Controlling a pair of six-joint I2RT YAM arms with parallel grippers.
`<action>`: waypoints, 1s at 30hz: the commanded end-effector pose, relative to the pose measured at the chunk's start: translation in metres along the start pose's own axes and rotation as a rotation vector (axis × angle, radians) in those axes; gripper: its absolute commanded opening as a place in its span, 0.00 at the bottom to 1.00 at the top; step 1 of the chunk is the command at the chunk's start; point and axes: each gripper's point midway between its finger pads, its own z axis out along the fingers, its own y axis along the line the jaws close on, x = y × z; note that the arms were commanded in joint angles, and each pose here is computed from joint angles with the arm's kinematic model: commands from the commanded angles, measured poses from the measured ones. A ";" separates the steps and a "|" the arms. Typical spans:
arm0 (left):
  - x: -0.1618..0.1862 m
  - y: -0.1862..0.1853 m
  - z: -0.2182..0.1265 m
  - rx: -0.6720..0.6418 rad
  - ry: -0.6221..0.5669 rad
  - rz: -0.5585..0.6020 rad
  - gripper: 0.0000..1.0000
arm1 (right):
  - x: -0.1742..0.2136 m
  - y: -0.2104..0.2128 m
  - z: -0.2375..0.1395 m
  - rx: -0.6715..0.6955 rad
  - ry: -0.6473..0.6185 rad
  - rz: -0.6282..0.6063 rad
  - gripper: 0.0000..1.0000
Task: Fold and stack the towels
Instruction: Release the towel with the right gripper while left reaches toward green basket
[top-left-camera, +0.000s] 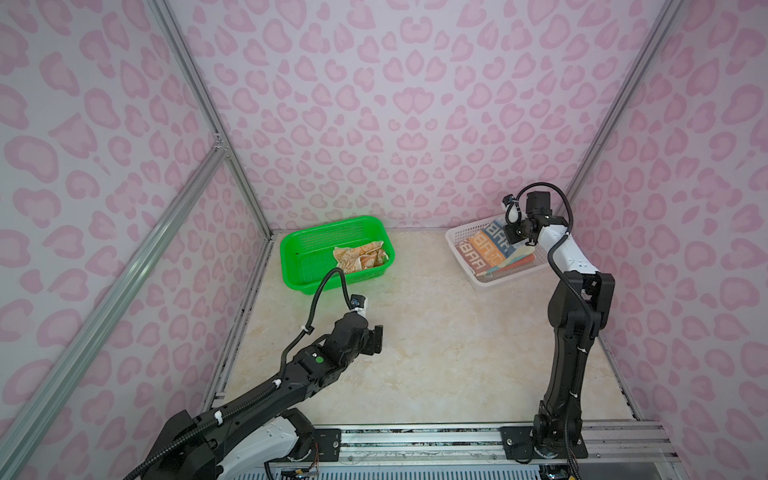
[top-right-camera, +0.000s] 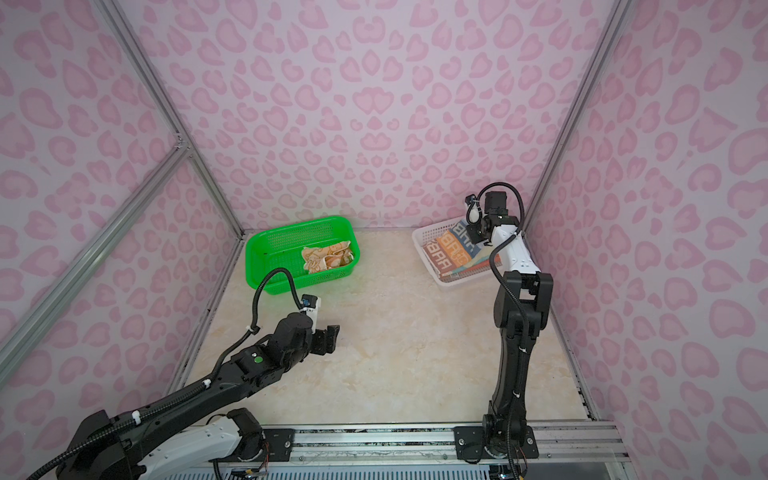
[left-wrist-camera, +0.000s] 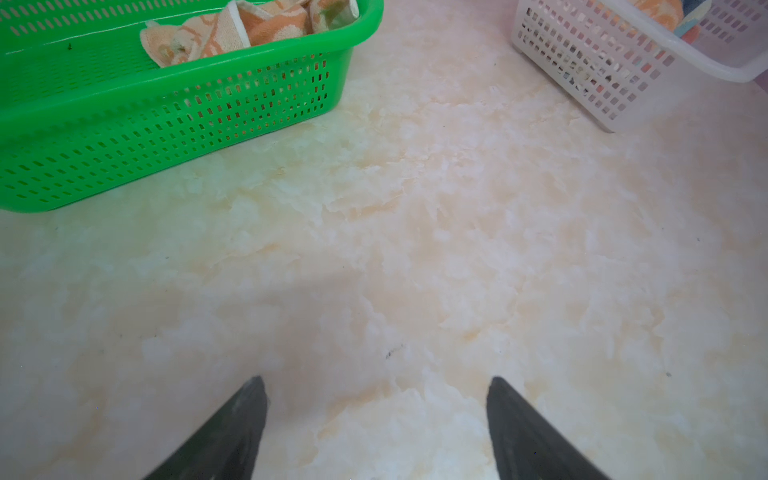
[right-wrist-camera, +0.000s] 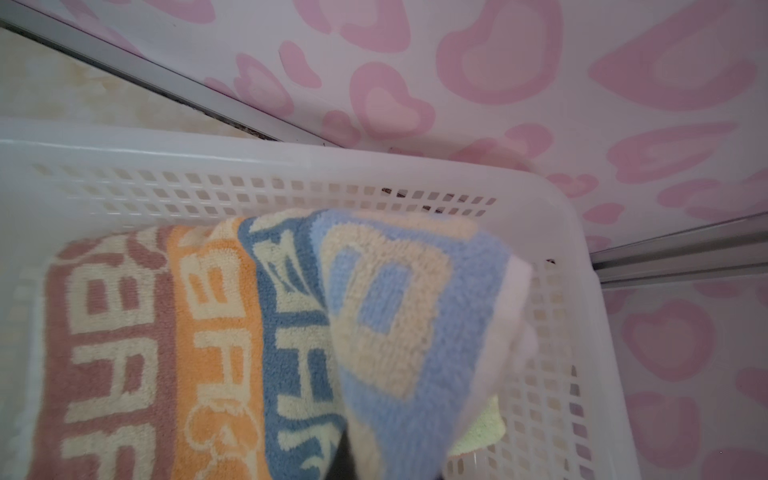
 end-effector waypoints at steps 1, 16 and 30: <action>-0.003 0.002 0.002 -0.020 0.005 -0.002 0.85 | 0.005 -0.011 0.008 0.019 0.006 0.050 0.03; -0.029 0.000 0.019 -0.061 0.009 0.027 0.98 | -0.001 -0.047 -0.025 0.204 -0.035 0.247 0.98; -0.101 0.056 0.022 -0.214 -0.042 -0.107 0.98 | -0.018 0.130 -0.112 -0.024 -0.265 0.136 0.99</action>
